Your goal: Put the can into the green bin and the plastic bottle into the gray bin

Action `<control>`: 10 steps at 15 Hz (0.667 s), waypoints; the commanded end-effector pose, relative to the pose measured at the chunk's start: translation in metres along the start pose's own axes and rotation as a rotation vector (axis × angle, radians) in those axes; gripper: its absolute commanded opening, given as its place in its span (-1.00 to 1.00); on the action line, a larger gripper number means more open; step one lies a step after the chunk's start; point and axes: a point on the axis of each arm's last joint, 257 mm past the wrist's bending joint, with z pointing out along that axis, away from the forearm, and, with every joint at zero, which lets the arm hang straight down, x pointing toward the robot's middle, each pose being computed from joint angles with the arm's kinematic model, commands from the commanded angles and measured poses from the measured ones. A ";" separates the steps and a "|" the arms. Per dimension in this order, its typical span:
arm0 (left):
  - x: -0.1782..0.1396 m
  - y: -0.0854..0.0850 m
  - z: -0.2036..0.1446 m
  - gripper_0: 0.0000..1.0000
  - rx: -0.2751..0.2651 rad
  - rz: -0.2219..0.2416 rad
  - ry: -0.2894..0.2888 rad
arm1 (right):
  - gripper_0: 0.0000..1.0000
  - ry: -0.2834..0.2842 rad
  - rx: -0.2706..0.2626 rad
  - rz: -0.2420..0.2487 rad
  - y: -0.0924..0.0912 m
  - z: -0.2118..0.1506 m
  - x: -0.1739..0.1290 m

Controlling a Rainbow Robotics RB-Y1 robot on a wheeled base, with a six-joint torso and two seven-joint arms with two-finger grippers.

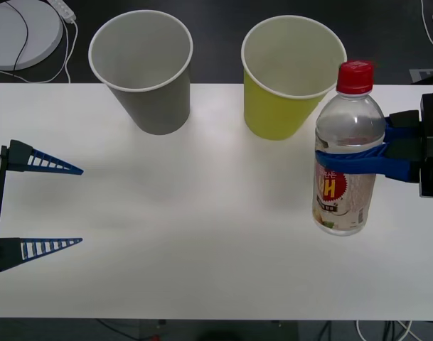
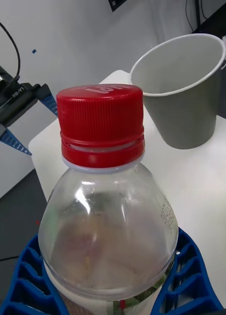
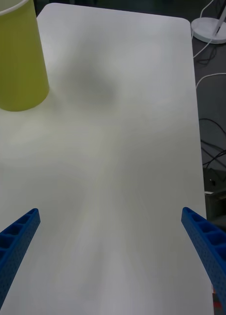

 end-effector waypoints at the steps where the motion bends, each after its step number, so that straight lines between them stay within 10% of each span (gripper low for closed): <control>1: 0.000 0.000 0.000 1.00 0.000 0.000 0.000 | -1.00 0.004 0.016 -0.015 0.017 0.007 -0.016; 10: 0.000 0.000 0.000 1.00 0.000 0.000 0.000 | -1.00 0.021 -0.006 -0.094 0.024 0.019 -0.049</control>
